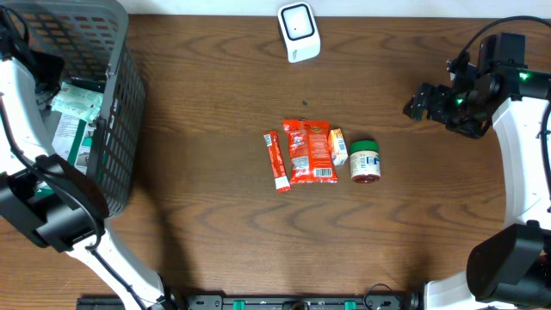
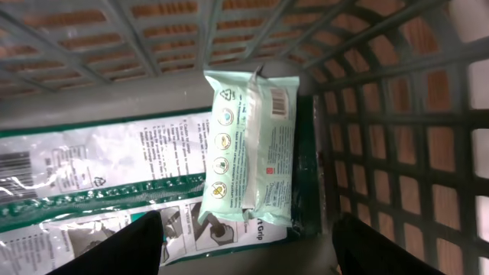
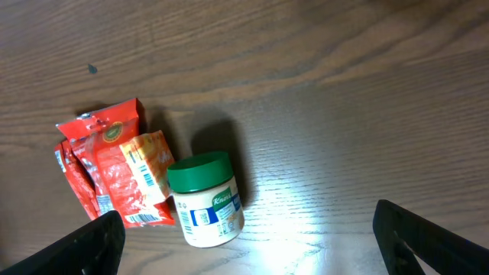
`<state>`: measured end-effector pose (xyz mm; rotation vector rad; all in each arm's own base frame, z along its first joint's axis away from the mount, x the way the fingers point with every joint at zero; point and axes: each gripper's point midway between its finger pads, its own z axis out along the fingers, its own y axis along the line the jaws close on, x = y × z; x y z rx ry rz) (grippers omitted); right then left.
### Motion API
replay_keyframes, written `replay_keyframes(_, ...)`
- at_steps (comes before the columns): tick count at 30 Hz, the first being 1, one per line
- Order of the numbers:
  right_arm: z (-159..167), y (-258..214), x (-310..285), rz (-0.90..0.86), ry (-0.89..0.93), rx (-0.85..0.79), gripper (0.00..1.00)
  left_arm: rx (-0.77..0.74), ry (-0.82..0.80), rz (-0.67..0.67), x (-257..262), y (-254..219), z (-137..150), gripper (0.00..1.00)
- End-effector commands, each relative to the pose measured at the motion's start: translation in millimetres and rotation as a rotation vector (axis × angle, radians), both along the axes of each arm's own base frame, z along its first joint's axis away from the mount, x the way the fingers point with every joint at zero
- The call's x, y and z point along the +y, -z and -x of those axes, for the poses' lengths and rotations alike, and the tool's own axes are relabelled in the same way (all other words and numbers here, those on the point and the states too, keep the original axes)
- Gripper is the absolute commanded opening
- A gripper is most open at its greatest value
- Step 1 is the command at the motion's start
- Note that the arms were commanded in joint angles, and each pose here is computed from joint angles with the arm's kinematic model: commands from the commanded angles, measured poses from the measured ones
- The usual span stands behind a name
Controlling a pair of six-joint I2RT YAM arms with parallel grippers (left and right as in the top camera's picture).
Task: Scan the item barcode
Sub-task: 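Grasp a mint-green wipes packet in the basket with the left gripper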
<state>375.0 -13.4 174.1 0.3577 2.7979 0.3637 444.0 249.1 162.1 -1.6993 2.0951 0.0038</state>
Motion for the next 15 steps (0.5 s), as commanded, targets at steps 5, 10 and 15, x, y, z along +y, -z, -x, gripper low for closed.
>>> replay_keyframes(5,1,-4,-3,-0.005,0.006,-0.01,0.99,0.106,-0.097,0.028,-7,66,7,0.72)
replay_keyframes(10,1,-4,-3,-0.005,0.006,-0.01,0.99,0.074,-0.113,0.021,-5,92,3,0.72)
replay_keyframes(15,1,-4,-3,-0.005,0.006,-0.011,0.99,0.037,-0.113,0.009,-2,104,-4,0.72)
